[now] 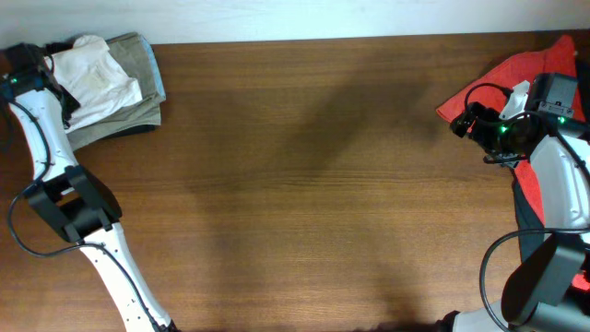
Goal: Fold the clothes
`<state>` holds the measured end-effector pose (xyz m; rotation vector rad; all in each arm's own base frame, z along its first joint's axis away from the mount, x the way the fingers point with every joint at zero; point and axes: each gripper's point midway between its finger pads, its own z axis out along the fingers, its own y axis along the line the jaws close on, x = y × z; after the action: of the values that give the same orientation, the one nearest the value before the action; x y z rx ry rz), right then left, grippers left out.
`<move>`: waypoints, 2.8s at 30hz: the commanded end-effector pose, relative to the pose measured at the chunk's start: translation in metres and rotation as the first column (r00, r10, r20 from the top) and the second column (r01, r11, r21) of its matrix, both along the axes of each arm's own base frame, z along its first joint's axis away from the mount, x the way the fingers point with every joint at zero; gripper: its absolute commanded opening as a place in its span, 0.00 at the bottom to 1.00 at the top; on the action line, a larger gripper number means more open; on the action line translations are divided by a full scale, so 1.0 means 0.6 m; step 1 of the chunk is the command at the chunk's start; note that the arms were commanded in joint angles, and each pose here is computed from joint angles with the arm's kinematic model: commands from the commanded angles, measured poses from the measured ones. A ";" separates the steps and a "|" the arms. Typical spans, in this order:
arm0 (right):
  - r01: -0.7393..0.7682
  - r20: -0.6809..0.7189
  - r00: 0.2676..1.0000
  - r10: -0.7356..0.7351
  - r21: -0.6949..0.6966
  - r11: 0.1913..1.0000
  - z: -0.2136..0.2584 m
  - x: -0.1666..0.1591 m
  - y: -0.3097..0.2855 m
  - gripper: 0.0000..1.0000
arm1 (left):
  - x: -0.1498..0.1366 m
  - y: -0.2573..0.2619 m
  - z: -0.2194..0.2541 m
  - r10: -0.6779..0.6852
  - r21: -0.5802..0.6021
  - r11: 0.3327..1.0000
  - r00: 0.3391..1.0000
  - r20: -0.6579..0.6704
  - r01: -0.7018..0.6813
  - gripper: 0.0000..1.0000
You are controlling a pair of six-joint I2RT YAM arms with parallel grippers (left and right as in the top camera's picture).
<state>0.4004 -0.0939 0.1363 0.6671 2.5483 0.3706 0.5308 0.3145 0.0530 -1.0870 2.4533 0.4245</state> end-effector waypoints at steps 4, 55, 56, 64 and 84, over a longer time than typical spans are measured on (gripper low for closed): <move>0.001 0.029 1.000 0.000 -0.018 1.000 0.019 0.007 -0.004 0.99 | 0.046 -0.002 0.180 -0.016 0.128 0.992 0.972 0.233 -0.014 0.01; 0.001 0.029 1.000 0.000 -0.018 1.000 0.019 0.007 -0.004 0.99 | 0.175 -0.132 0.079 -0.263 -0.004 0.959 0.896 0.359 0.283 0.01; 0.001 0.029 1.000 0.000 -0.018 1.000 0.018 0.007 -0.004 0.99 | 0.178 -0.129 0.080 -0.262 0.005 0.960 0.892 0.368 0.280 0.01; 0.001 0.029 1.000 0.000 -0.018 1.000 0.019 0.007 -0.004 0.99 | 0.186 -0.098 0.081 -0.236 0.078 0.972 0.896 0.377 0.223 0.01; 0.001 0.029 1.000 0.000 -0.018 1.000 0.019 0.007 -0.004 0.99 | 0.249 -0.018 0.137 -0.364 0.369 0.910 0.790 0.492 0.190 0.04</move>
<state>0.4005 -0.0939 0.1363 0.6674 2.5478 0.3706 0.6810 0.2841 0.0718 -0.5955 2.0248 0.2529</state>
